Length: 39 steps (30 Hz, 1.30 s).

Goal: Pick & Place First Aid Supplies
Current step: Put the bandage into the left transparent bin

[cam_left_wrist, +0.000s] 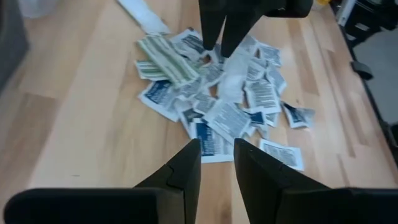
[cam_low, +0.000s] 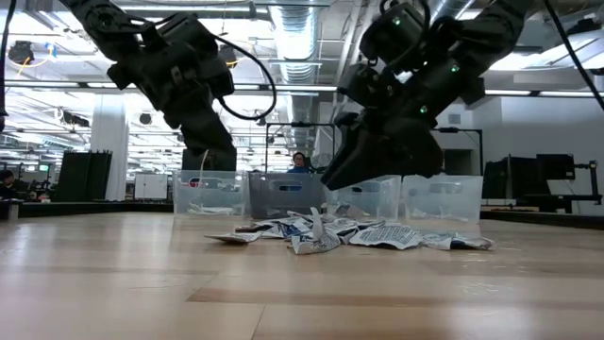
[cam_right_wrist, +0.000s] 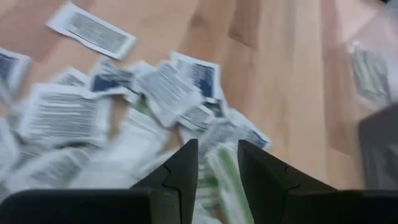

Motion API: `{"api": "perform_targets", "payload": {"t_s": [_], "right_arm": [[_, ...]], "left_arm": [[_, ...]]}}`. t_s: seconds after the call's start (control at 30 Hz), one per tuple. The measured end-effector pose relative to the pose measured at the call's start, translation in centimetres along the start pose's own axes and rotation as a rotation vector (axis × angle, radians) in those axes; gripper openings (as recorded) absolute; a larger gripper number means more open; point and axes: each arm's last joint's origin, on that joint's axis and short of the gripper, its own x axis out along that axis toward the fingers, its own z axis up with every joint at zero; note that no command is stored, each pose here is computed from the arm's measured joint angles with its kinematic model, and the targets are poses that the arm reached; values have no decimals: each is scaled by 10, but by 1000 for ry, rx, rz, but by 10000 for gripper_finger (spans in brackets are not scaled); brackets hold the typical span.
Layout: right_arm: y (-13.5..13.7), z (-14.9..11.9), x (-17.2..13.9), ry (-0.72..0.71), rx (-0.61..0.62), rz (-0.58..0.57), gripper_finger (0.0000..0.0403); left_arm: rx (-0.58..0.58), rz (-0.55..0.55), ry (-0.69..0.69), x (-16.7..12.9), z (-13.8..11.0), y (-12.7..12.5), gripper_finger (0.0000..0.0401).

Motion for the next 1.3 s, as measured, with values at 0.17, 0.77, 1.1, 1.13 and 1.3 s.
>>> {"api": "perform_targets", "payload": {"t_s": [0.17, 0.77, 1.1, 1.13, 1.3], "right_arm": [[10, 2, -1, 50, -26, -77, 107], [1, -14, 11, 156, -68, -97, 107], [3, -16, 35, 198, -98, -79, 107], [2, -15, 37, 197, -98, -80, 107], [2, -12, 47, 206, -85, -77, 94]], "left_arm": [[15, -49, 15, 4, -1, -11, 96], [30, -77, 18, 11, -2, -31, 96], [30, -71, 8, 11, -1, -30, 96], [29, -69, 9, 11, -1, -30, 96], [33, -68, 8, 11, -1, -29, 96]]}}
